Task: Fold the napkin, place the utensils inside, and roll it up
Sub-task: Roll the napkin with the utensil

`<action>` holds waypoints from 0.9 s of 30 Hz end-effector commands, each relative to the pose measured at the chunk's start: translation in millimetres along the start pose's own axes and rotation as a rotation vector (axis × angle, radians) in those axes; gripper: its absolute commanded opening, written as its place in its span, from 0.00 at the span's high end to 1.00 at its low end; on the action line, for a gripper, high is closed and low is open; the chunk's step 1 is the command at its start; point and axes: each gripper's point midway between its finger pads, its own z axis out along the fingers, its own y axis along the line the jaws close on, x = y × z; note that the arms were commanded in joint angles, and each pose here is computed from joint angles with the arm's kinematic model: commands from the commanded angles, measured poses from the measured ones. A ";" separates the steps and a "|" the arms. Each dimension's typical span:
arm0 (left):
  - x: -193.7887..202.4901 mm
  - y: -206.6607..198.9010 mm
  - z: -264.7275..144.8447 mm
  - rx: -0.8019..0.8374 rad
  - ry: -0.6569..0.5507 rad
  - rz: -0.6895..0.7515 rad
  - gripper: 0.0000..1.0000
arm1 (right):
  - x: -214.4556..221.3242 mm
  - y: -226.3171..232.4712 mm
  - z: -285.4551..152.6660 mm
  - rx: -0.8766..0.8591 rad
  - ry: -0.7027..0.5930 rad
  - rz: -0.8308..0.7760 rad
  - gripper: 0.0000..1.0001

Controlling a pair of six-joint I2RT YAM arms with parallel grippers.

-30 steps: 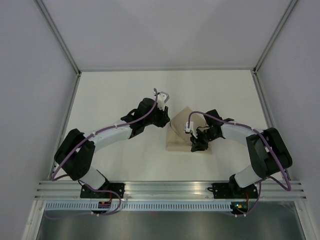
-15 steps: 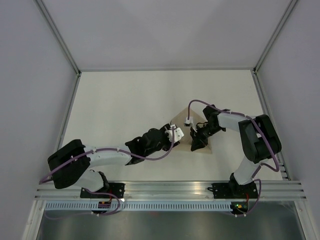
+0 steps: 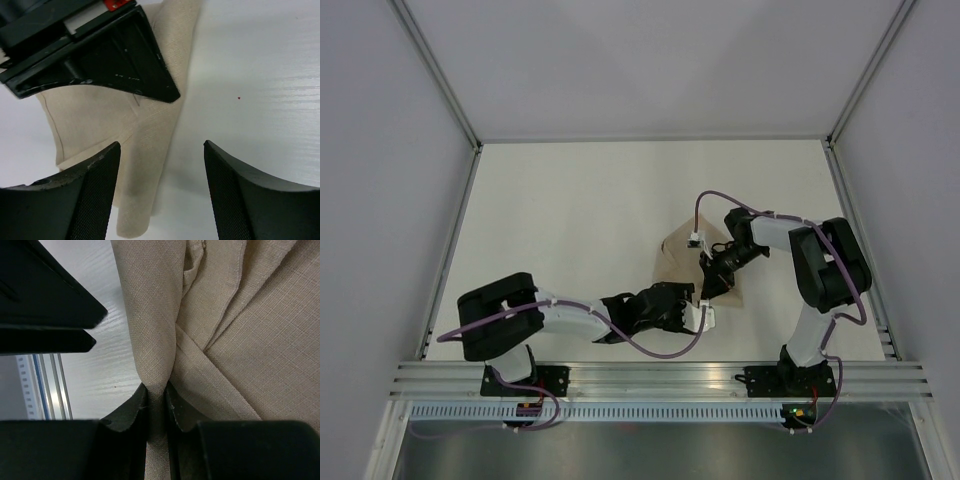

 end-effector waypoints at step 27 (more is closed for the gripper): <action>48.0 -27.2 50.3 0.154 0.189 -0.035 0.58 | 48.5 -19.4 6.9 -0.059 0.197 0.078 0.88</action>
